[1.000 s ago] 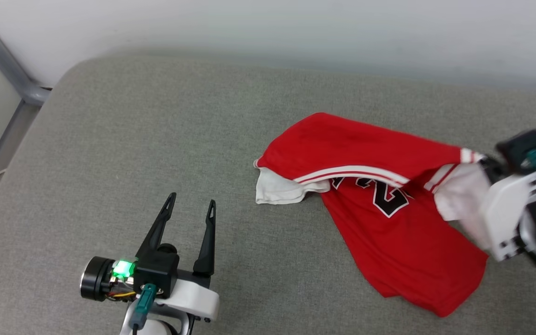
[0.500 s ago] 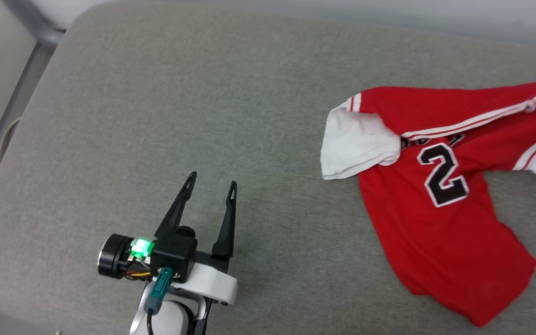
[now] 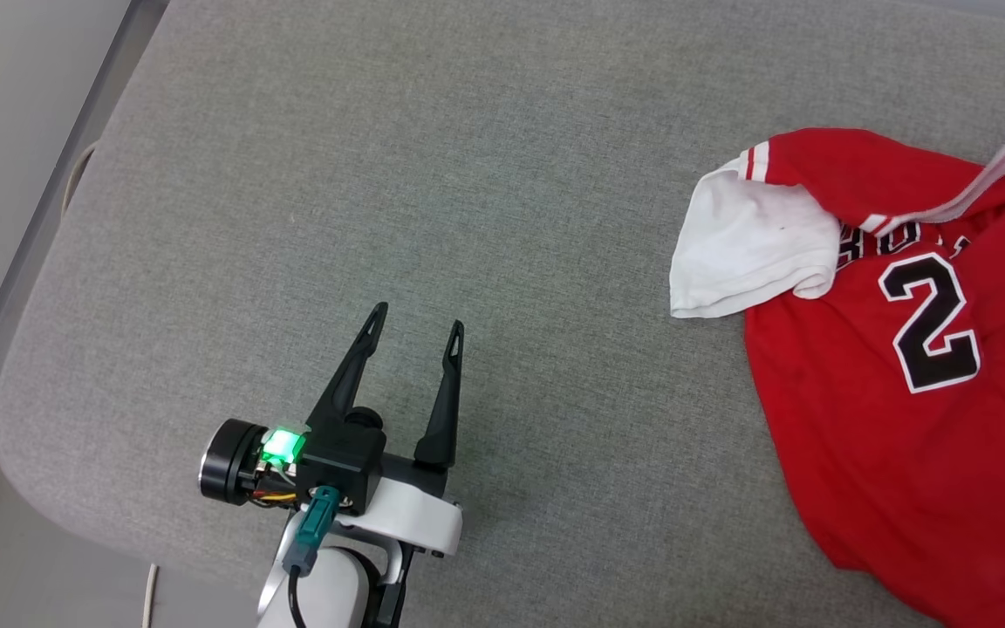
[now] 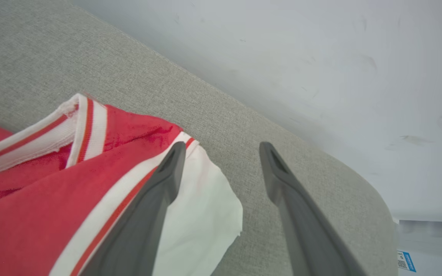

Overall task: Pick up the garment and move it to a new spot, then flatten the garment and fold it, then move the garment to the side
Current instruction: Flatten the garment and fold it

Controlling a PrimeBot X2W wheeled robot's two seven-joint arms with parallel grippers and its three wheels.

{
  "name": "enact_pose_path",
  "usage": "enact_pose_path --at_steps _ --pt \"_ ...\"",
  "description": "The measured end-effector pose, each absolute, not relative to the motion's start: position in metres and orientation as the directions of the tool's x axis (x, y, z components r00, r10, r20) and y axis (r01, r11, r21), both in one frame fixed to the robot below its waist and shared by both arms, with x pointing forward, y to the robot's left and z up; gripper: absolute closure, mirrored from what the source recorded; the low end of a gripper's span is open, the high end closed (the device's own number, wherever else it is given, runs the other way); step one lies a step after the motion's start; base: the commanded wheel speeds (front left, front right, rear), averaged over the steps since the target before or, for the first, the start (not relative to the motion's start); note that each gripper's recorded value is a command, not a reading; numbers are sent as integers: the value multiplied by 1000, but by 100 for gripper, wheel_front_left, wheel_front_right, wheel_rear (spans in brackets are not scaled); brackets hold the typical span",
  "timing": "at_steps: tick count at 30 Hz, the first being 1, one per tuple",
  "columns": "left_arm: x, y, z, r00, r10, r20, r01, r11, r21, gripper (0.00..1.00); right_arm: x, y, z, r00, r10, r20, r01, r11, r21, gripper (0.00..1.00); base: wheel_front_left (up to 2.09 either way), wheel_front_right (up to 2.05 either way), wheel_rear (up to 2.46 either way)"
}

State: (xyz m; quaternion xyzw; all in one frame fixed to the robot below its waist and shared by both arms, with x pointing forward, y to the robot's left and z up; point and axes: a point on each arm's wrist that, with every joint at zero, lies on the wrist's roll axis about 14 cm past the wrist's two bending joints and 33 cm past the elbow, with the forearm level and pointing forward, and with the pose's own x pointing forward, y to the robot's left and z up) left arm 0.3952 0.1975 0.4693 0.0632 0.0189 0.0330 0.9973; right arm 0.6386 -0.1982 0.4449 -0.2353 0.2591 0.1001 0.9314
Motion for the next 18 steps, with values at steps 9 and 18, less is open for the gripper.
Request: enact_pose_path --at_steps 9,18 --pt "397 197 482 998 63 6 -64 990 124 0 638 -187 473 918 128 -376 -247 925 -287 0 0 0 0" --pt "394 199 512 993 61 98 -71 992 107 0 602 -174 545 978 201 -60 -208 965 -159 0 0 0 0"
